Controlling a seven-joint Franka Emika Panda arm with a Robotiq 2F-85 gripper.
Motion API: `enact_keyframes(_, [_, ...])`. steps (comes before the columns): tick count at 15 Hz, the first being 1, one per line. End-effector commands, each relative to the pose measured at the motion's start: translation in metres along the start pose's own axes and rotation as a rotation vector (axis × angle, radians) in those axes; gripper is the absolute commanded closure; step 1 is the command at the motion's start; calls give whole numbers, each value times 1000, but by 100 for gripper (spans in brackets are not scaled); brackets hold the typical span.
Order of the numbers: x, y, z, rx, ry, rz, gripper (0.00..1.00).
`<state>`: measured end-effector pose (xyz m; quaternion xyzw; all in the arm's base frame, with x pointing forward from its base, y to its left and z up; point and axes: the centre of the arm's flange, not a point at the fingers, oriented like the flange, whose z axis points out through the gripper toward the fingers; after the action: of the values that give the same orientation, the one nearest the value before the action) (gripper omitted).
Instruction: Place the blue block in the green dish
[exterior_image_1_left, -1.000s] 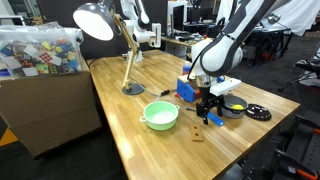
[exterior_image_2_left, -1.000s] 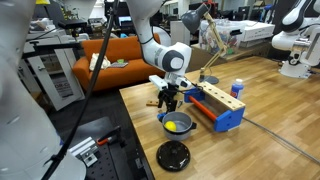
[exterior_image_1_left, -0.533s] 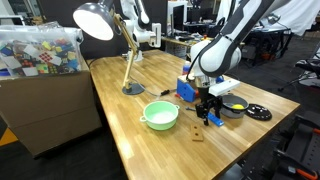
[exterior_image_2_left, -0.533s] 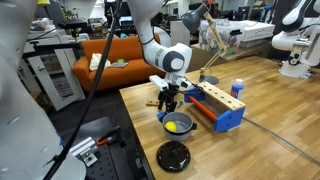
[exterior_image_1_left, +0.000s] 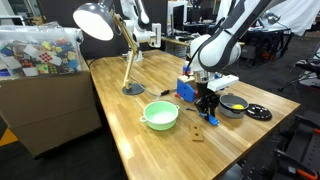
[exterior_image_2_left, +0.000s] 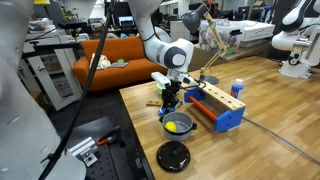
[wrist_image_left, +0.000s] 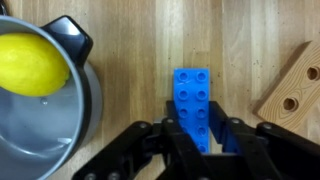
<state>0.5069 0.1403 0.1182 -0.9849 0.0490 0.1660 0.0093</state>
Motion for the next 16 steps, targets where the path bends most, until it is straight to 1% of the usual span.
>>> enact_keyframes(1, [-21, 2, -31, -14, 57, -33, 90])
enact_keyframes(5, [-58, -15, -91, -24, 148, -128, 90])
enact_keyframes(8, [-79, -48, -133, -45, 245, -231, 90])
enact_keyframes(10, [-88, -75, -154, -66, 306, -300, 90])
enact_keyframes(13, [-97, -102, -167, -85, 355, -380, 90])
enact_keyframes(16, [-90, -124, -173, -92, 371, -430, 90])
